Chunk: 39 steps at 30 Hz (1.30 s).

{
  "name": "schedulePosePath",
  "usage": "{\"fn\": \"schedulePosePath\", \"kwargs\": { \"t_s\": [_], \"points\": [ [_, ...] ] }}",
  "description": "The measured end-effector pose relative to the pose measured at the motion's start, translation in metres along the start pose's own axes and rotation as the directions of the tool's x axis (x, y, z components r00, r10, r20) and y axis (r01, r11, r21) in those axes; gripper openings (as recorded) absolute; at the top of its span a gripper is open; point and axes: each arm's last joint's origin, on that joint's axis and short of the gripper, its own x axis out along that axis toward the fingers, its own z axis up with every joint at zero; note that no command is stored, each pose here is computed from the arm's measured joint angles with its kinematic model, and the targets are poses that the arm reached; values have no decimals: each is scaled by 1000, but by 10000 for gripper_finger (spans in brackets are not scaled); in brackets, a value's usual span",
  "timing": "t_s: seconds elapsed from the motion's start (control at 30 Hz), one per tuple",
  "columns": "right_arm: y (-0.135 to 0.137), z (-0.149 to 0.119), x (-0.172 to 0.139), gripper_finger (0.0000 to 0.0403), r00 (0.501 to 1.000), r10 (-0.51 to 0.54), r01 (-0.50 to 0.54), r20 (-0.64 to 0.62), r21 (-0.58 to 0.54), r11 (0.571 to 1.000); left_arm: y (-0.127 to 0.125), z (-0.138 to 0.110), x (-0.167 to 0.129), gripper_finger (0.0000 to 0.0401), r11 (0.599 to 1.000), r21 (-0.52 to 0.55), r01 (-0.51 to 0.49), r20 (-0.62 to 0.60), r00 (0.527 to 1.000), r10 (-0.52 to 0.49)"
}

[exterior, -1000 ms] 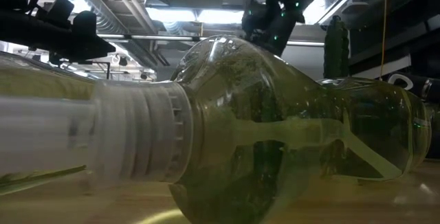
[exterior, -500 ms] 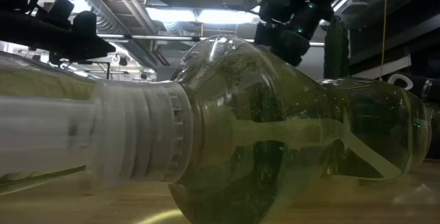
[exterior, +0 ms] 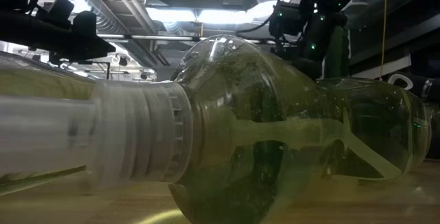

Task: Pick & Place Kitchen Sink Supplies
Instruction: Adjust the top right transparent bin on the table, then adjust the top left transparent bin on the table

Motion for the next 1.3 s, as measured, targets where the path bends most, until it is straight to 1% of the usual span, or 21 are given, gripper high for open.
{"fn": "schedulePosePath", "kwargs": {
  "t_s": [0.13, 0.3, 0.37, 0.43, 0.57, 0.7, 0.83, 1.0, 1.07, 1.13, 1.2, 1.27, 1.3],
  "points": [
    [-4, -1, 0, 155, 990, -138, 138, -12, -20, 990, 0, 0, 0, 180, 1000, 1, 0, 0, 1000, 0],
    [-13, 4, -1, 155, 955, -296, 296, 18, -59, 953, 0, 0, 0, 180, 1000, 0, 0, 0, 1000, 0],
    [-18, 6, -1, 155, 945, -324, 325, 37, -44, 945, 0, 0, 0, 180, 1000, 0, 0, 0, 1000, 0],
    [-23, 7, -1, 155, 942, -331, 333, 47, -23, 943, 0, 0, 0, 180, 1000, 0, 0, 0, 1000, 0],
    [-28, 7, 0, 155, 950, -306, 307, 54, 5, 952, 0, 0, 0, 180, 1000, 1, 0, 0, 1000, 0],
    [-24, 13, -1, 155, 949, -296, 298, 110, -1, 955, 0, 0, 0, 180, 1000, 0, 0, 0, 1000, 0],
    [-13, 21, -3, 155, 939, -284, 299, 194, -54, 953, 0, 0, 0, 180, 1000, 0, 0, 0, 1000, 0],
    [4, 35, -8, 155, 907, -253, 311, 336, -131, 941, 0, 0, 0, 180, 1000, 0, 0, 0, 1000, 0],
    [12, 41, -11, 155, 897, -184, 276, 403, -183, 944, 0, 0, 0, 180, 1000, 0, 0, 0, 1000, 0],
    [20, 46, -14, 155, 882, -78, 216, 465, -252, 943, 0, 0, 0, 180, 1000, 0, 0, 0, 1000, 0],
    [27, 51, -17, 155, 853, 28, 164, 521, -318, 934, 0, 0, 0, 180, 1000, 0, 0, 0, 1000, 0],
    [33, 56, -18, 155, 819, 85, 151, 568, -355, 922, 0, 0, 0, 180, 1000, 0, 0, 0, 1000, 0],
    [35, 58, -18, 155, 804, 94, 155, 586, -360, 920, 0, 0, 0, 180, 1000, 0, 0, 0, 1000, 0]
  ]
}}
